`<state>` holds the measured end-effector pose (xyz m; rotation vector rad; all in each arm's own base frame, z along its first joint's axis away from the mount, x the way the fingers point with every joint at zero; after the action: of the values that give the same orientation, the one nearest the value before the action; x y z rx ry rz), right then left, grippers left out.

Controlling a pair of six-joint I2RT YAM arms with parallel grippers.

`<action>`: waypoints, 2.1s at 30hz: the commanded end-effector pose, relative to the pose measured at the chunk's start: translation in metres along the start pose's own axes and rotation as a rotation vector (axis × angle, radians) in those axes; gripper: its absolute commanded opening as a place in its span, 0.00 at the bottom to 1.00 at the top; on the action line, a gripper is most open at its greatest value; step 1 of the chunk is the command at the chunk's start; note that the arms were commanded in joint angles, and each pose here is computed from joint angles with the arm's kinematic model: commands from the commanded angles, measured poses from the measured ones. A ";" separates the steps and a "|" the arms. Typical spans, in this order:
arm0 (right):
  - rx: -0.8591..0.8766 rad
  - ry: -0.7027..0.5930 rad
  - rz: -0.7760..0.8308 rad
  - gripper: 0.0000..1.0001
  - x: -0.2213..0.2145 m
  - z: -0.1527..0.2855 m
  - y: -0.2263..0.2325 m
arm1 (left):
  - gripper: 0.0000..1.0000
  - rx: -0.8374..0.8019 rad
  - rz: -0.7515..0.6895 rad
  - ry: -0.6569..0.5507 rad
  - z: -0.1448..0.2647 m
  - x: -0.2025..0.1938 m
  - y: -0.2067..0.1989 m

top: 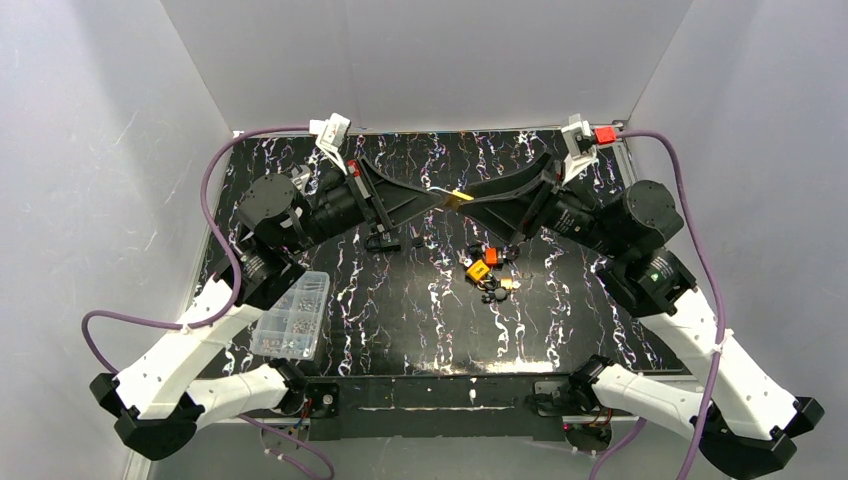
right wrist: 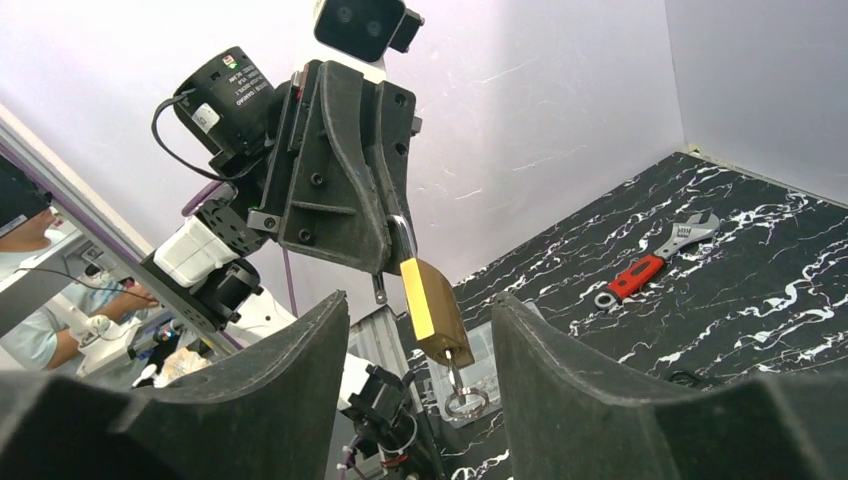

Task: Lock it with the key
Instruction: Lock the lock.

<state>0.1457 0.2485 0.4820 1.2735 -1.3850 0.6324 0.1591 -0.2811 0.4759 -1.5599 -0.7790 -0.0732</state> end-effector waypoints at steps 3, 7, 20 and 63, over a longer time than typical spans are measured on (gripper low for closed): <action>0.046 -0.037 0.071 0.54 0.016 -0.006 0.010 | 0.00 -0.075 -0.007 -0.054 0.002 0.015 -0.031; 0.061 -0.023 0.066 0.50 0.012 -0.008 0.011 | 0.00 -0.072 -0.008 -0.065 0.004 0.016 -0.032; 0.046 -0.017 0.033 0.09 0.009 -0.008 0.011 | 0.00 -0.052 -0.014 -0.053 0.005 0.011 -0.022; 0.277 0.197 -0.126 0.01 -0.024 0.016 0.052 | 0.23 0.037 -0.204 0.248 0.051 -0.038 -0.008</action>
<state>0.0970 0.2641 0.4502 1.4321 -1.0086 0.8296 0.1150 -0.2565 0.4411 -1.3650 -0.7084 -0.3498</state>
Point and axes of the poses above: each gripper's point midway between its finger pads, its own z axis back along the fingers, its own y axis along the line the jaws close on, x = y × z, the point moved 2 cm from there along z, back along the fingers, and after that the axes turned 10 degrees about z, right-handed, at the moved point
